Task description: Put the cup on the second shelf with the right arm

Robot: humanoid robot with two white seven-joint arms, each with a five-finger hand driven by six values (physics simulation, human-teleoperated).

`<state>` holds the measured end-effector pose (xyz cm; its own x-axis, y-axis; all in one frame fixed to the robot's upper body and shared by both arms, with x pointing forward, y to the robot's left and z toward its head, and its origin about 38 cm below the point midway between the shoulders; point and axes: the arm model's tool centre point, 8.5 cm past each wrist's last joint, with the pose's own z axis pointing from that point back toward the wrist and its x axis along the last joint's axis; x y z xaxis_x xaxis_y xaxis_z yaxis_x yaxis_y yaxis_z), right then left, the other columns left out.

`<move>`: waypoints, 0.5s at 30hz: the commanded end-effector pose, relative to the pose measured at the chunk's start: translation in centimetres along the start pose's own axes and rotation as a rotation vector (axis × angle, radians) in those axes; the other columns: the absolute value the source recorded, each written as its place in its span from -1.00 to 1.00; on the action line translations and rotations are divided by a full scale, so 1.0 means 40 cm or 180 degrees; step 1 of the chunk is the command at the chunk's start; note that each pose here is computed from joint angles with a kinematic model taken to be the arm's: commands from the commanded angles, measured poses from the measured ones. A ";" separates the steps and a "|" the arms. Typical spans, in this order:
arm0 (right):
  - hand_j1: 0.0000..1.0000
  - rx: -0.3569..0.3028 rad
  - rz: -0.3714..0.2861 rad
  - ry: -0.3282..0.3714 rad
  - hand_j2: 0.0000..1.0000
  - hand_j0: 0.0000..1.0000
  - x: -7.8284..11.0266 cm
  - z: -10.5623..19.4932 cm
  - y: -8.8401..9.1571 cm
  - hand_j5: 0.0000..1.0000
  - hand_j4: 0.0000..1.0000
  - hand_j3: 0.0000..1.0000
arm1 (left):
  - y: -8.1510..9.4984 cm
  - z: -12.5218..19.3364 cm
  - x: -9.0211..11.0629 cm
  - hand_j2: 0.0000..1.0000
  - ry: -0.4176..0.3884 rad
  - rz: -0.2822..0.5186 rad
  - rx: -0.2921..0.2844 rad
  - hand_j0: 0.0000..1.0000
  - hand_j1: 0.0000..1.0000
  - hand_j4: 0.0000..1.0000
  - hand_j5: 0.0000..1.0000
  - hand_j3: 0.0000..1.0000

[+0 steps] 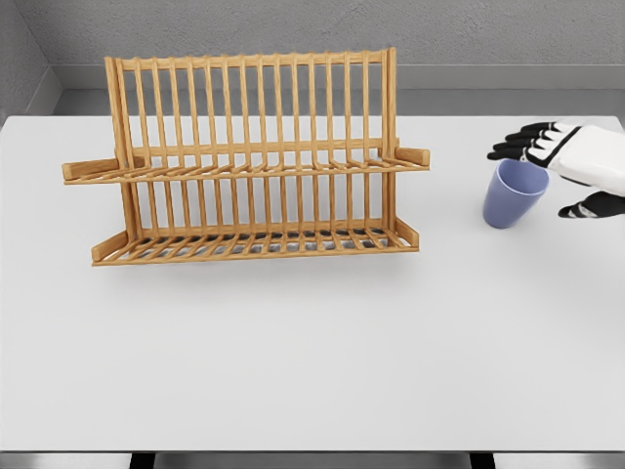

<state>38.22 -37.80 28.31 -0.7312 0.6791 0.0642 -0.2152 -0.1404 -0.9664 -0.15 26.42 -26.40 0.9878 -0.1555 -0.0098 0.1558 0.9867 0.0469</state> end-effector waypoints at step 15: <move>1.00 0.0577 -0.0434 0.0499 1.00 1.00 -0.084 -0.091 0.048 1.00 1.00 1.00 | 0.000 0.000 0.000 1.00 0.0000 0.0001 0.0000 1.00 1.00 1.00 1.00 1.00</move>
<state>42.69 -37.85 27.73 -0.5938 0.7978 0.1049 -0.3541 -0.1420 -0.9243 -0.15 26.42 -26.40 0.9878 -0.1556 -0.0098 0.1558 0.9867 0.0469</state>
